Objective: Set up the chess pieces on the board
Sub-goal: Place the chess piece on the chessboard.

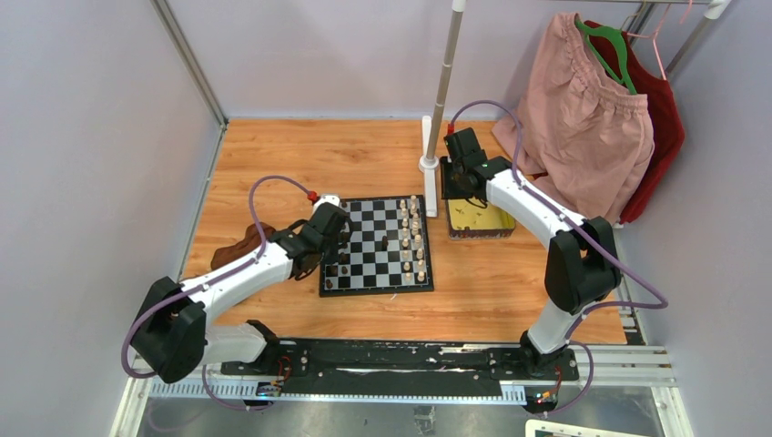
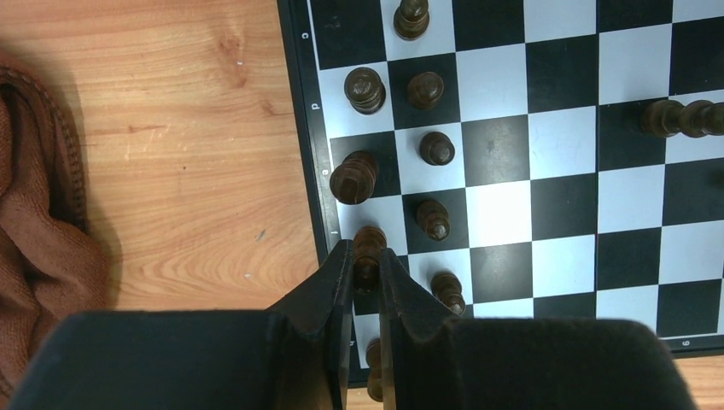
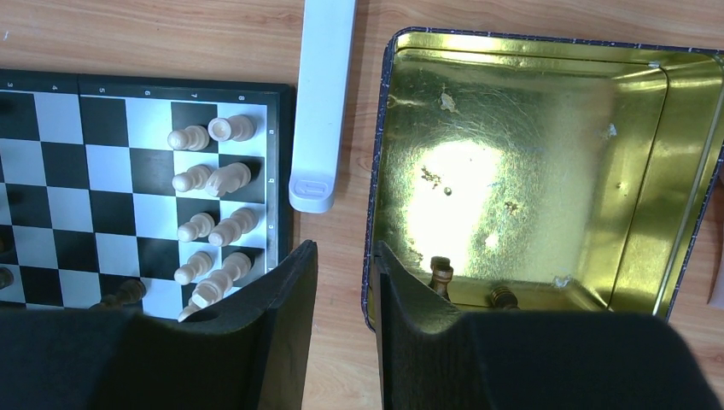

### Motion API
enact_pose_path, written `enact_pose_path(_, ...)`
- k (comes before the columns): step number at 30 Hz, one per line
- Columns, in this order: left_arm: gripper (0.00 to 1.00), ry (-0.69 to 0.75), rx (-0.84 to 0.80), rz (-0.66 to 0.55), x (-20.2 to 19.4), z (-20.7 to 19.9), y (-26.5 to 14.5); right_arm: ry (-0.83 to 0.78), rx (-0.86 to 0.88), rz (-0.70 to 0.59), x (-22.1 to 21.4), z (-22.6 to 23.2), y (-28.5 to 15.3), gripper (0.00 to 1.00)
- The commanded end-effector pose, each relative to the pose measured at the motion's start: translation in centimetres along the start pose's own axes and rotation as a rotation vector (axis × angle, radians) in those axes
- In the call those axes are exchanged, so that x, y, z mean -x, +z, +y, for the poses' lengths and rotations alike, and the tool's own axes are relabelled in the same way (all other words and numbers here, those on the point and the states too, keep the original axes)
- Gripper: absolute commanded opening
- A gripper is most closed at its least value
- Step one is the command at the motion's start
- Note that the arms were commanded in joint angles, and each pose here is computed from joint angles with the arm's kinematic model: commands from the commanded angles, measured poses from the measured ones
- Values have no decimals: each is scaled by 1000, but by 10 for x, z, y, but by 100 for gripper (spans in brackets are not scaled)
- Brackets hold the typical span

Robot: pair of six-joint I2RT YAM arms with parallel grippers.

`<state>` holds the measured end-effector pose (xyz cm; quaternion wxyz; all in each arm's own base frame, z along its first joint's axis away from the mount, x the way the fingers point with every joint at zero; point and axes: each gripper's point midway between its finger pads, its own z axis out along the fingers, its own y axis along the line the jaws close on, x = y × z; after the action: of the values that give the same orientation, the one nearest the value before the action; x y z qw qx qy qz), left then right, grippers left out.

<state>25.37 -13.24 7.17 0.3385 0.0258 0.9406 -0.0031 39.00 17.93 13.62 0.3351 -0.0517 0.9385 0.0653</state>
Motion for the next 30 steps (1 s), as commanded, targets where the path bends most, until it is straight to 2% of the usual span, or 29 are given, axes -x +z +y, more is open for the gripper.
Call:
enact_pose_path(1,6,-3,25,-25,3,4,6,18,-9,12,-3,-5,3,34)
enact_pose_path(10,13,0,33,-23,2,5,9,15,-7,8,-2,-5,2,34)
enact_pose_path(15,32,-4,38,-29,3,6,8,13,2,7,-2,-4,1,34)
enact_pose_path(18,39,-5,39,-35,5,6,7,10,11,3,0,-2,0,35)
enact_pose_path(27,41,-22,52,-65,14,12,-7,-38,66,-29,10,10,-13,35)
enact_pose_path(30,46,-37,60,-94,21,18,-18,-95,90,-52,15,22,-21,37)
